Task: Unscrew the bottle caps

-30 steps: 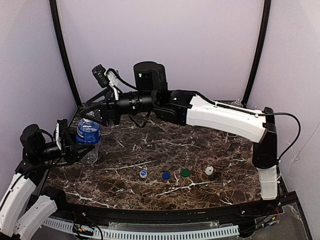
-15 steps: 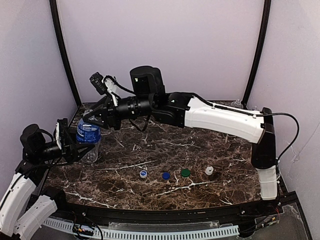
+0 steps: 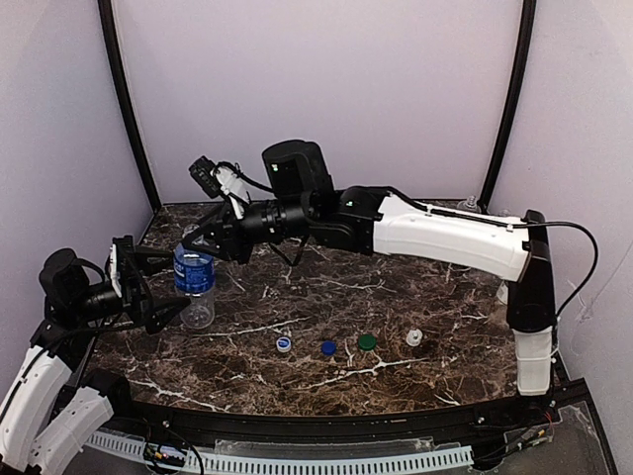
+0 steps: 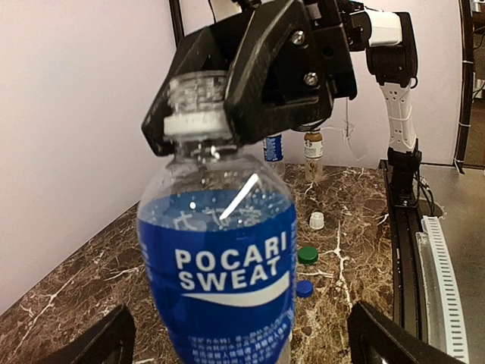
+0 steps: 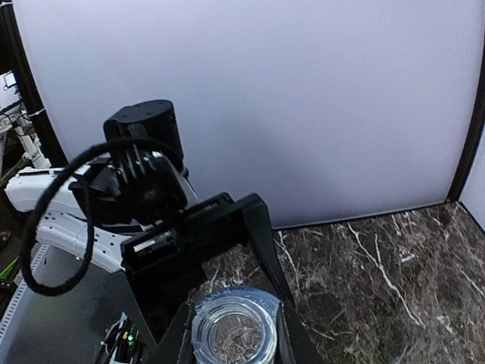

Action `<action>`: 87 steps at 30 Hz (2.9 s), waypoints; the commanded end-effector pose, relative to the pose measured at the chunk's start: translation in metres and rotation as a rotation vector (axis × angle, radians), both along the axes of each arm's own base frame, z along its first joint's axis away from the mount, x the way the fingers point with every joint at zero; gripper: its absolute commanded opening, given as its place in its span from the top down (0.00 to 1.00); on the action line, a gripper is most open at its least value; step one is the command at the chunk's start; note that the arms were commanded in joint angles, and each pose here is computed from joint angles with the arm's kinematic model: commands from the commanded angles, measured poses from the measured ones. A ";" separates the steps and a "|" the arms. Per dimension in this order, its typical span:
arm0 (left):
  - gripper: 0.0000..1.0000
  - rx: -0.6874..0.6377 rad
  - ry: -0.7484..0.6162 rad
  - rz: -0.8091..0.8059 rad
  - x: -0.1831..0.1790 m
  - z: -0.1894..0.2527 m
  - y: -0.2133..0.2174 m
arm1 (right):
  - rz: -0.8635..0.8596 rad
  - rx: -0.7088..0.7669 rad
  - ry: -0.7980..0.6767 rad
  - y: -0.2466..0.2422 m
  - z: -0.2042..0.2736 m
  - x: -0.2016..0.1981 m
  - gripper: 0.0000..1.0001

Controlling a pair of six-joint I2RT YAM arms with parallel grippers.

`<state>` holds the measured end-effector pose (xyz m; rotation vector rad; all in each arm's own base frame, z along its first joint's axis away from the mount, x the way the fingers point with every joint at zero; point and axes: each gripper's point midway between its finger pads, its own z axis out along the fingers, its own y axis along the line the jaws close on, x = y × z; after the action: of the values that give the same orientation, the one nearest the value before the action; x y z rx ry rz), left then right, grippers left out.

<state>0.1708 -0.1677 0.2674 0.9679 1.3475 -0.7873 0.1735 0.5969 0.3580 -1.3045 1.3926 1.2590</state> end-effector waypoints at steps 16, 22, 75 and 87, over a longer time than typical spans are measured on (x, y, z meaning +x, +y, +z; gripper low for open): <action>0.01 -0.083 0.150 0.234 0.029 -0.035 0.021 | -1.102 -0.321 0.079 -0.315 -0.096 0.190 1.00; 0.01 -0.074 0.192 0.280 0.033 -0.055 0.027 | -1.242 -0.252 0.151 -0.372 -0.121 0.218 1.00; 0.01 0.011 0.150 0.904 0.084 -0.077 0.122 | -1.733 -0.360 0.351 -0.595 -0.111 0.125 0.02; 0.01 0.002 0.169 0.897 0.083 -0.082 0.128 | -2.004 -0.297 0.409 -0.641 -0.140 0.070 0.01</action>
<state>0.2556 -0.0390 0.1990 0.2023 1.6856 -0.1559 0.2617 -0.0273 0.2316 0.4393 2.1053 -0.1121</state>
